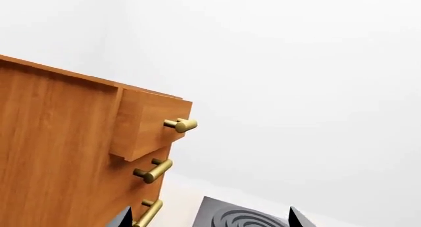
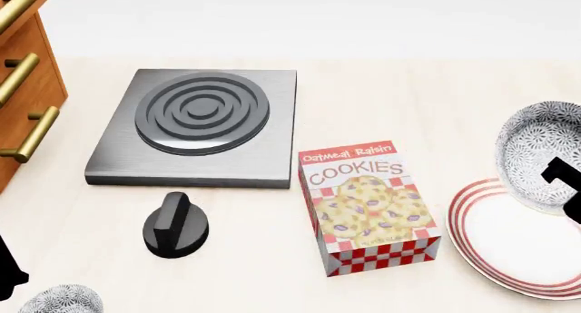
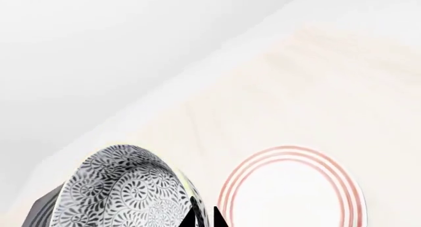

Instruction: Pick the akita bowl from table center and place it on the plate.

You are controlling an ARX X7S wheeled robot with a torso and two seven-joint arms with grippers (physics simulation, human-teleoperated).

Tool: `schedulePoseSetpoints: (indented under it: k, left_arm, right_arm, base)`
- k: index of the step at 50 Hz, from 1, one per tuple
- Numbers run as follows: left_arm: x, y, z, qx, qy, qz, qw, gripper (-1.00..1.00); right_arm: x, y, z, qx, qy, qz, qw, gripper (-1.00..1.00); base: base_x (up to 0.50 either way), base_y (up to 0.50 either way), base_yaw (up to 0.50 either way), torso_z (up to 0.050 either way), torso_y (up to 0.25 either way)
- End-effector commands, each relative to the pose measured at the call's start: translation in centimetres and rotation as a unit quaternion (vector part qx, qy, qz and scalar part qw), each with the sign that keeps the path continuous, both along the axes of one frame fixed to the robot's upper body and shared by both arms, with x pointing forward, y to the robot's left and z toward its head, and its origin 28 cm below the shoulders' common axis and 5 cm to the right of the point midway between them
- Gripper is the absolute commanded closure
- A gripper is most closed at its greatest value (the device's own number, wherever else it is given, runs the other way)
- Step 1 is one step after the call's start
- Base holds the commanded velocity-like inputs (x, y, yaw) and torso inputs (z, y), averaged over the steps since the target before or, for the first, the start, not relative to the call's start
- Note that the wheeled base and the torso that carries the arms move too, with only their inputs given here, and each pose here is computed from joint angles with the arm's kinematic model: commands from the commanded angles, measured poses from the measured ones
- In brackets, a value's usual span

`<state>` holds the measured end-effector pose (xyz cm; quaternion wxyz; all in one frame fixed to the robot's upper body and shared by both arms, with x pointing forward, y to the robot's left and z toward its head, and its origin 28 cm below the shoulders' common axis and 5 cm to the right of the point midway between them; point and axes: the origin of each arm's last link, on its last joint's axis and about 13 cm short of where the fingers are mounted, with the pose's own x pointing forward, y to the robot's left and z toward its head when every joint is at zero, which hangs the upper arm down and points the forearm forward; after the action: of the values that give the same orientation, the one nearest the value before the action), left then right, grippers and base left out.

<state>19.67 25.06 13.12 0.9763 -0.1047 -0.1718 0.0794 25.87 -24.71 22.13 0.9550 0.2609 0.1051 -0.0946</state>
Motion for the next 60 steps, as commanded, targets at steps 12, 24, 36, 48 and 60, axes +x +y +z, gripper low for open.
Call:
schedulePoseSetpoints:
  k: [12,24,36,48,60]
  left_arm:
    - [-0.1,-0.1,-0.1,0.004,-0.007,-0.004,1.000,-1.00]
    - [-0.4,-0.1,-0.3,0.017,-0.016,-0.009,1.000,-1.00]
    - [-0.5,-0.1,-0.3,0.014,-0.016,-0.005,1.000,-1.00]
    - [-0.3,-0.2,-0.3,0.020,-0.016,-0.007,1.000,-1.00]
    - [-0.2,-0.1,-0.3,0.017,-0.016,-0.006,1.000,-1.00]
  right_arm:
    - [1.9,-1.1,0.6,0.095,0.046,-0.003,0.994,1.00]
    - [2.7,-1.1,0.3,0.126,0.075,-0.007,0.989,1.00]
    - [2.7,-1.0,0.2,0.127,0.080,-0.009,0.989,1.00]
    - [2.9,-1.1,0.5,0.131,0.075,-0.008,0.989,1.00]
    - [3.1,-1.2,1.0,0.138,0.070,-0.012,0.988,1.00]
  base:
    - [0.00,0.00,0.00,0.000,0.000]
    - [0.00,0.00,0.00,0.000,0.001]
    - [0.00,0.00,0.00,0.000,-0.121]
    - [0.00,0.00,0.00,0.002,-0.093]
    - [0.00,0.00,0.00,0.001,-0.066]
